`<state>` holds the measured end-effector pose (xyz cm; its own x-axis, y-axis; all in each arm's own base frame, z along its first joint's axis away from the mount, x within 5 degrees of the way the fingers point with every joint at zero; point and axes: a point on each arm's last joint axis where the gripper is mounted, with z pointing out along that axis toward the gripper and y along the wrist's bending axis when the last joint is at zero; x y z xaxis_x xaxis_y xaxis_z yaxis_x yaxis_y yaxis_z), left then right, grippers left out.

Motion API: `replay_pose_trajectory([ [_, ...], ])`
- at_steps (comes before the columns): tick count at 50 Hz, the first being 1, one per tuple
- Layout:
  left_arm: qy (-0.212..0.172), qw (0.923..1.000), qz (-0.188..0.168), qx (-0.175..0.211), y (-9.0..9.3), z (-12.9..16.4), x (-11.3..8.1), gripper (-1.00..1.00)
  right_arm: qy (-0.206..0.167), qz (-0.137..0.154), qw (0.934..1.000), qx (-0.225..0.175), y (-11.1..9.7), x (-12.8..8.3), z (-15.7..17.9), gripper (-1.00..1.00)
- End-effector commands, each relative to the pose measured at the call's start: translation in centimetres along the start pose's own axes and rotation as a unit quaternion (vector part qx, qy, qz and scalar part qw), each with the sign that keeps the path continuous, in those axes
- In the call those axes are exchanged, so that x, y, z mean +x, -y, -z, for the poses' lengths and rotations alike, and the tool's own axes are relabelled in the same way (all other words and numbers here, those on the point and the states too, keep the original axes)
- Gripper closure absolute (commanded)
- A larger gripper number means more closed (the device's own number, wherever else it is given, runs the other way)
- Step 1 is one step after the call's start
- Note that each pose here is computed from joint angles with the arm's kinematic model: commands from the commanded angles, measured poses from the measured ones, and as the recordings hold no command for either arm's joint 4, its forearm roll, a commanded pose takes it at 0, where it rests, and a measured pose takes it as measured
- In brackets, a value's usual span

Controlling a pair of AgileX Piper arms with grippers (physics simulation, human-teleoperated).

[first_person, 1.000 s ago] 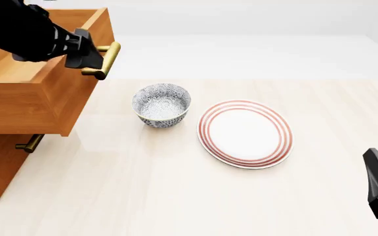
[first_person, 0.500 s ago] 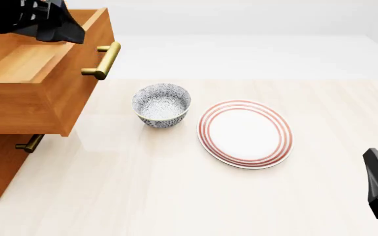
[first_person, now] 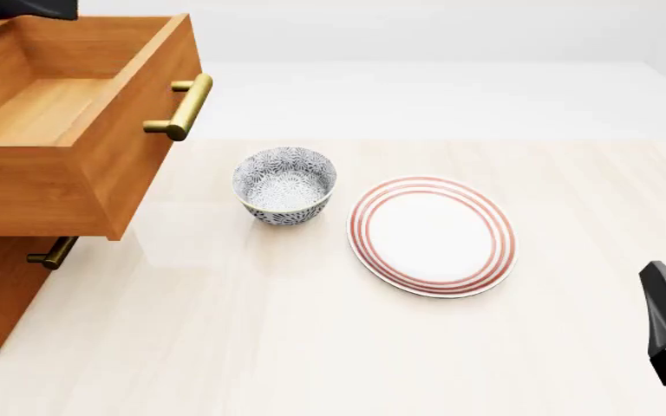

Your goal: Open the top drawer of the cabinet.

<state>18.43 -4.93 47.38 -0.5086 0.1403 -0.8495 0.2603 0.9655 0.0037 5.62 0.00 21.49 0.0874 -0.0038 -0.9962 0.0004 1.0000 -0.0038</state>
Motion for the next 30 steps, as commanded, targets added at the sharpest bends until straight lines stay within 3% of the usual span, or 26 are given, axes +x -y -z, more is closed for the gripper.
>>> replay_pose_trajectory([
  [1,0.032,0.9995,0.000,-0.006,-0.2,2.4,-0.2,-1.00,0.000,0.000,1.0000,0.000,0.0,0.0,0.0,-1.00],
  [11,0.045,0.9989,-0.001,-0.011,-0.4,3.5,-0.1,-1.00,0.000,0.000,1.0000,0.000,0.0,0.0,0.0,-1.00],
  [17,0.085,0.9960,-0.023,-0.013,-0.3,5.7,-0.1,-1.00,0.000,0.000,1.0000,0.000,0.0,0.0,0.0,-1.00],
  [30,0.103,0.9938,-0.038,-0.017,-0.3,7.4,0.4,-1.00,0.000,0.000,1.0000,0.000,0.0,0.0,0.0,-1.00],
])
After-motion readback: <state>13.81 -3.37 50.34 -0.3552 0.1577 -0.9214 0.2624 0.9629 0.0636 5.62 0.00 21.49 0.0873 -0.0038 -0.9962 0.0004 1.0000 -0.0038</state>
